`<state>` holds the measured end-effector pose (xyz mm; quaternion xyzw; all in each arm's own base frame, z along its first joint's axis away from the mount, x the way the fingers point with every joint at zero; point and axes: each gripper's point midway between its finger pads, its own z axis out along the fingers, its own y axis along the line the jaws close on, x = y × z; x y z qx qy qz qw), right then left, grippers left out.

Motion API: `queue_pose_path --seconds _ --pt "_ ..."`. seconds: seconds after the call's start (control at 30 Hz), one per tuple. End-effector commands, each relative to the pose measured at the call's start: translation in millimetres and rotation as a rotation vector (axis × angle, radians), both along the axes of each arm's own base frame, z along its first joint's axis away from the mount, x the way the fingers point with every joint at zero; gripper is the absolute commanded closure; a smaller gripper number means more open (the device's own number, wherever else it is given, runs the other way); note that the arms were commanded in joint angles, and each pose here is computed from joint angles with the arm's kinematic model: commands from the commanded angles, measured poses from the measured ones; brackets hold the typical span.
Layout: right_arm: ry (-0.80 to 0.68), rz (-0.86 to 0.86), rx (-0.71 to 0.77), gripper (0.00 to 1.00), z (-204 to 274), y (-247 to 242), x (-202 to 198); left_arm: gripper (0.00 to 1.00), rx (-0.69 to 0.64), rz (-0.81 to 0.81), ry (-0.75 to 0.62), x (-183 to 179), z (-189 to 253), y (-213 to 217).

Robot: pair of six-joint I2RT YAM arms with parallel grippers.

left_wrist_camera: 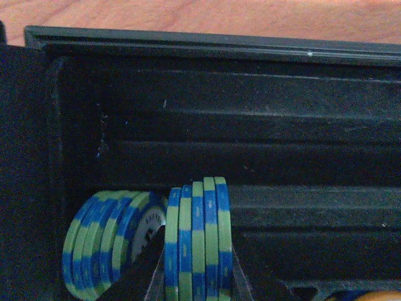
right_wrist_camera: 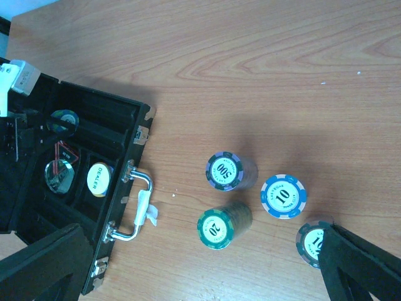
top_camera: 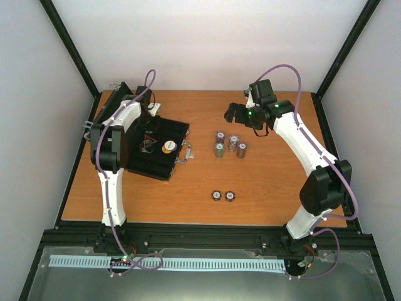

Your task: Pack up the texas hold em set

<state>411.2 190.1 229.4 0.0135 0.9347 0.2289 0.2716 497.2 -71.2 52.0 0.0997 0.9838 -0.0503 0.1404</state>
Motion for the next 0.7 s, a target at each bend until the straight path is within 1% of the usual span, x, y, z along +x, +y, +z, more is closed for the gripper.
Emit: queue_pose_path --seconds 0.0,0.3,0.47,0.67 --pt "0.027 0.008 -0.012 0.0 -10 0 -1 0.99 0.028 -0.02 -0.017 12 1 1" --pt "0.031 0.012 -0.013 0.0 -11 1 -2 0.99 0.048 -0.018 0.024 5 -8 3" --pt "0.034 0.015 -0.011 0.0 -12 1 -2 0.99 0.021 -0.025 -0.012 3 8 -1" --pt "0.044 0.014 -0.005 0.0 -17 1 -4 0.99 0.023 -0.033 -0.032 3 17 -2"
